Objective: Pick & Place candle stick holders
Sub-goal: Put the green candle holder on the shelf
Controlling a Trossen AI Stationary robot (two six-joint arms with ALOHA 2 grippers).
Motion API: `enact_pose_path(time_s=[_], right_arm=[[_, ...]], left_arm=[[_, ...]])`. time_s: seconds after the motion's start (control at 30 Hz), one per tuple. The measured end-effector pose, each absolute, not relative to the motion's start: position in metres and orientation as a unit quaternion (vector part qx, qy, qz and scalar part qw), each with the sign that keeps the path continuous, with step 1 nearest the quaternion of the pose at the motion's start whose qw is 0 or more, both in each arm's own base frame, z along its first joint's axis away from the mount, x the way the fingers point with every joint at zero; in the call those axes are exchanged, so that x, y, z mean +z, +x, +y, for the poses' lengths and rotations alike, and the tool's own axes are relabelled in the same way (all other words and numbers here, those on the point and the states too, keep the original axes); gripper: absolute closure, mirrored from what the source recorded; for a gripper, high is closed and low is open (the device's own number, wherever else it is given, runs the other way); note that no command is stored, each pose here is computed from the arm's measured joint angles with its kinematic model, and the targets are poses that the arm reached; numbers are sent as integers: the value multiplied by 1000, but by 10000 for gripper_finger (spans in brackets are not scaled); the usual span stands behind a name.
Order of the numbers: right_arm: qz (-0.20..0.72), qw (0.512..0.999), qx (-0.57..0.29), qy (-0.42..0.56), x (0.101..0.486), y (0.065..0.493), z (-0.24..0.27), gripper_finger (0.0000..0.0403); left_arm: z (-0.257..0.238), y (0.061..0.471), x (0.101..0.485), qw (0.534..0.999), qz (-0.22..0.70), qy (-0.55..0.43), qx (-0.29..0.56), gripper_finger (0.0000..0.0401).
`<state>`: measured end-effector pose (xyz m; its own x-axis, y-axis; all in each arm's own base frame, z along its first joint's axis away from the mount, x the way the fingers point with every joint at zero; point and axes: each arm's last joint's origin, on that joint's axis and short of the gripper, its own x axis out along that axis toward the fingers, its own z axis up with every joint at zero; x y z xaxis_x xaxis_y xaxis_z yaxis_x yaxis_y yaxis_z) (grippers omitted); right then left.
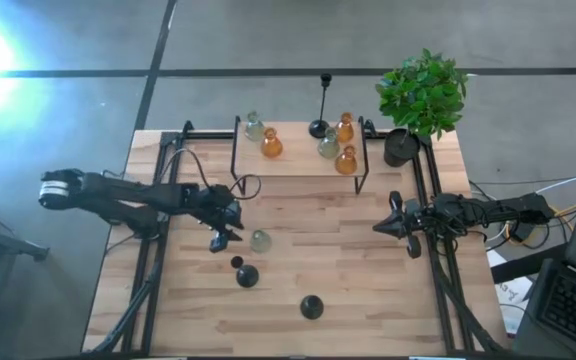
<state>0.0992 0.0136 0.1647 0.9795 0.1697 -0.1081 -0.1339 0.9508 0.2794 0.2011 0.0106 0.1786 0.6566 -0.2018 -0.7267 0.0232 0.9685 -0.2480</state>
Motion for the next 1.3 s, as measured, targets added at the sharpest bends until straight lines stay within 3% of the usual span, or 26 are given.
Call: enact_pose_path(time_s=[0.33,1.3], right_arm=[[65,986,77,136,165,99,14,394],[66,986,77,136,165,99,14,394]], left_arm=[[11,216,165,928,354,-71,-89,208],[8,249,144,940,283,-68,-179,208]])
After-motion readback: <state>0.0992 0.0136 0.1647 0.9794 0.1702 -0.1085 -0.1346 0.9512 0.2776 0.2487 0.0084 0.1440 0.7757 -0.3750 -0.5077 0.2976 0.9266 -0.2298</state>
